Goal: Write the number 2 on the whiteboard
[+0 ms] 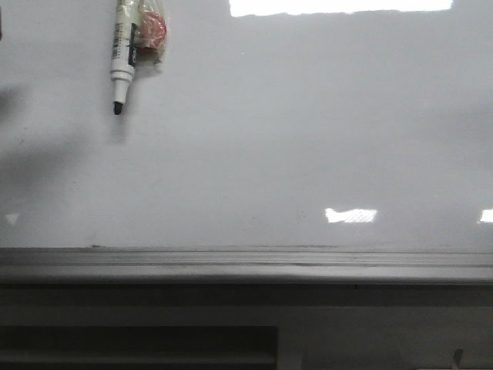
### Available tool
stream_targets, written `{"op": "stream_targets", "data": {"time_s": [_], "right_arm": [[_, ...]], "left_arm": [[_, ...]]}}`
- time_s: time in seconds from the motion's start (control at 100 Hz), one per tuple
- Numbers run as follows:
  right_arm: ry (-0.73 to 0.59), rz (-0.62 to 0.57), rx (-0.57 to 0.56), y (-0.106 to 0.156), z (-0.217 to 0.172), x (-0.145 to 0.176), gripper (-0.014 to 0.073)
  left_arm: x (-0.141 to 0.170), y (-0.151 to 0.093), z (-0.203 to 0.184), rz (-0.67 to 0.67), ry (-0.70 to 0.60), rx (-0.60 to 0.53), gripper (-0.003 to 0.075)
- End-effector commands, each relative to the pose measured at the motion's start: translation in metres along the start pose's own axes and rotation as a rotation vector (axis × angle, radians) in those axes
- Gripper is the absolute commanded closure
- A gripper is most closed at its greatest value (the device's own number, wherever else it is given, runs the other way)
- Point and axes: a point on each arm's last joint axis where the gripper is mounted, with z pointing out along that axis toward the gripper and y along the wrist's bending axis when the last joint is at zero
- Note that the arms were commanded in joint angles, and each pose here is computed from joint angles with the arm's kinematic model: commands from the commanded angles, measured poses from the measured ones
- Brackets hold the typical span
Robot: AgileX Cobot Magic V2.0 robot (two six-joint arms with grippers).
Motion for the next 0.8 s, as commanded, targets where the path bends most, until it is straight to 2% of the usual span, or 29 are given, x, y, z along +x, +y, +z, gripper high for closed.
{"op": "stream_targets", "data": {"time_s": [0.0, 0.31, 0.64, 0.71, 0.79], "right_arm": [[-0.093, 0.003, -0.008, 0.003, -0.003, -0.017, 0.0131], [-0.095, 0.003, -0.007, 0.003, -0.003, -0.017, 0.0131], [-0.099, 0.003, -0.007, 0.003, -0.003, -0.017, 0.0131], [-0.102, 0.003, -0.006, 0.003, -0.003, -0.018, 0.0131], [-0.103, 0.003, -0.006, 0.003, -0.003, -0.018, 0.0131]], "left_arm": [[-0.015, -0.004, 0.011, -0.019, -0.006, 0.022, 0.0281], [-0.03, -0.006, 0.046, -0.011, 0.08, 0.093, 0.0281], [-0.021, 0.005, 0.069, -0.035, 0.147, 0.079, 0.0284], [-0.019, 0.006, 0.072, -0.041, 0.154, 0.077, 0.0339], [-0.019, 0.006, 0.072, -0.041, 0.156, 0.076, 0.0491]]}}
